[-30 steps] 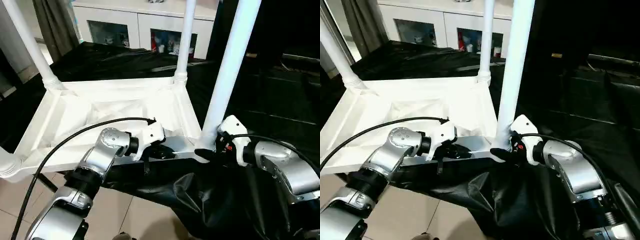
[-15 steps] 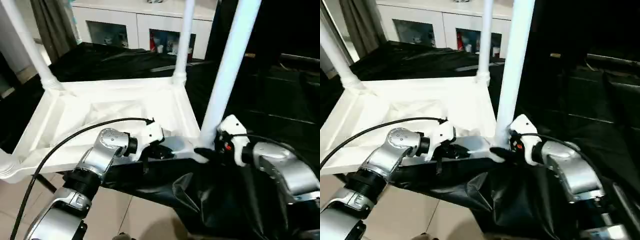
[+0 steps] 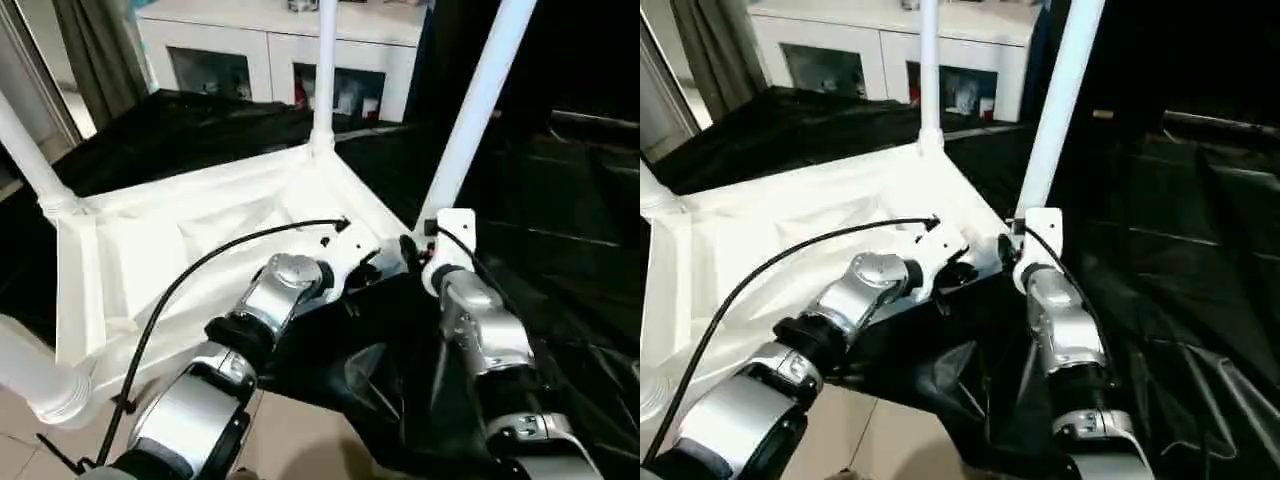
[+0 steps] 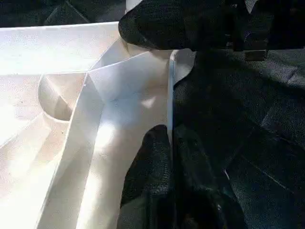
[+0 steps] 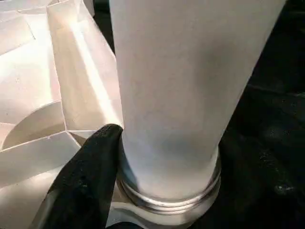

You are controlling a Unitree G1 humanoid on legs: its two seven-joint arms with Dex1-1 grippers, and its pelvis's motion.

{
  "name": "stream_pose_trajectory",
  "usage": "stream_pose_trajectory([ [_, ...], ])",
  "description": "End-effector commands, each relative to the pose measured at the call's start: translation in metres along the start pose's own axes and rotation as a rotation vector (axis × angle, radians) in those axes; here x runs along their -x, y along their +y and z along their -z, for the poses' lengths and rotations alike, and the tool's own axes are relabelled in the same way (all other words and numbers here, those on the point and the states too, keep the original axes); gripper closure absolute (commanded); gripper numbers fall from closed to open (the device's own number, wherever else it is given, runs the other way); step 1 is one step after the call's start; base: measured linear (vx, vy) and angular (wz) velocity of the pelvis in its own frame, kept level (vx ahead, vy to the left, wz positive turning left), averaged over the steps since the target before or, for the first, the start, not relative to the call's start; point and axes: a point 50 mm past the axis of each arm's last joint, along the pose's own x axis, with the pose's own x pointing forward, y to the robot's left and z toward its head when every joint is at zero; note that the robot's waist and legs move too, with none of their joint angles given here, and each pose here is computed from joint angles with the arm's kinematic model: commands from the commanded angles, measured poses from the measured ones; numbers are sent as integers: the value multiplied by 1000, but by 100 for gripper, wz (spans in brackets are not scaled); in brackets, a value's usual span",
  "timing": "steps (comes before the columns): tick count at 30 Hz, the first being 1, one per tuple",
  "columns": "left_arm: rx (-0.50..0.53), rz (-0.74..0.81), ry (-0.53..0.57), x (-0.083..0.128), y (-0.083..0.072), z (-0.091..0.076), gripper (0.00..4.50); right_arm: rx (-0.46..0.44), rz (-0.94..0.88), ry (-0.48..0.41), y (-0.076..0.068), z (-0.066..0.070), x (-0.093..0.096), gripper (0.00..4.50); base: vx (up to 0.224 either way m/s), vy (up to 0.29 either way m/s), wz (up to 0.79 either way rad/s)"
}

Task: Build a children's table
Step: Rotate leg to tighten

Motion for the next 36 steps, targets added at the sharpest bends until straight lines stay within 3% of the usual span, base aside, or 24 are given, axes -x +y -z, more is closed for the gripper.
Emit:
stream_pose_trajectory([
  [1,-37,-66,-84,-2,5,-23,450,-56,-147,35,37,10,1,145,0,0,0],
  [13,-66,24,-157,9,9,-21,450,115,-283,-83,17,-16,8,42,0,0,0],
  [15,-86,57,-177,19,14,-18,450,204,-387,-64,-2,-23,21,22,0,0,0],
  [17,-92,69,-185,21,15,-17,450,223,-413,-55,-7,-24,24,3,0,0,0],
  [20,-121,169,-212,32,14,-14,450,286,-525,-16,-26,-29,40,3,0,0,0],
  [26,-168,311,-213,47,7,-8,450,371,-619,24,-41,-38,53,3,0,0,0],
  [31,-178,360,-210,52,2,-5,450,413,-717,101,-41,-29,60,3,0,0,0],
  [35,-178,362,-210,53,2,-5,450,415,-728,113,-41,-27,60,3,0,0,0],
  [36,-178,368,-210,54,2,-5,450,406,-735,121,-40,-27,61,20,0,0,0],
])
